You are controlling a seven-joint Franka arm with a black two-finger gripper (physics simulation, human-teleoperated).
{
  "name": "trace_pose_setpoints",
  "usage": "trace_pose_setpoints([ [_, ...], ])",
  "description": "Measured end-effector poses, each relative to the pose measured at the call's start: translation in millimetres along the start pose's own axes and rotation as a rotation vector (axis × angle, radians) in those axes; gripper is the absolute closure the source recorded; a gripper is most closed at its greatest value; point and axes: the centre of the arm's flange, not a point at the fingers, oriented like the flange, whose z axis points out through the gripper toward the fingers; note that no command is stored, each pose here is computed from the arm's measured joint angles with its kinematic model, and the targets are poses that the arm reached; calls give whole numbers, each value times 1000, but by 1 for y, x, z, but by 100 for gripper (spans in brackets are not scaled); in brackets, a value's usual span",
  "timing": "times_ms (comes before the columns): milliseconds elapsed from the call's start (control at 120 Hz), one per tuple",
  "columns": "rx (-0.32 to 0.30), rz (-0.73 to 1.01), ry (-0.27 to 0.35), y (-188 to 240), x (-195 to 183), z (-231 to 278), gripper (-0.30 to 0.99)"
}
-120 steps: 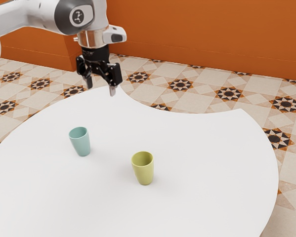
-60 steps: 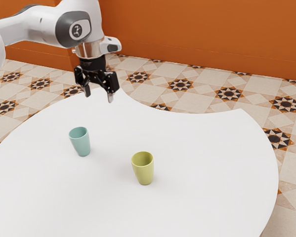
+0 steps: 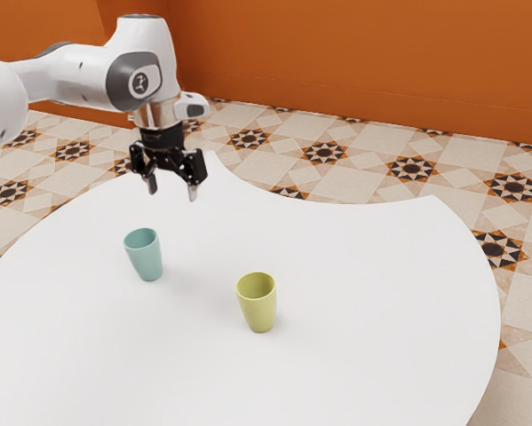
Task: Place the left cup onto the right cup
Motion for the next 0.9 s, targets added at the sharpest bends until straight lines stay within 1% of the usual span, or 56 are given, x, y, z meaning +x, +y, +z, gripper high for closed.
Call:
trace_pose_setpoints([
  [375,-7,-51,-16,-35,17,39,3],
  [600,-14,-65,-33,-49,25,62,4],
  [900,-22,-66,-40,-68,36,88,5],
])
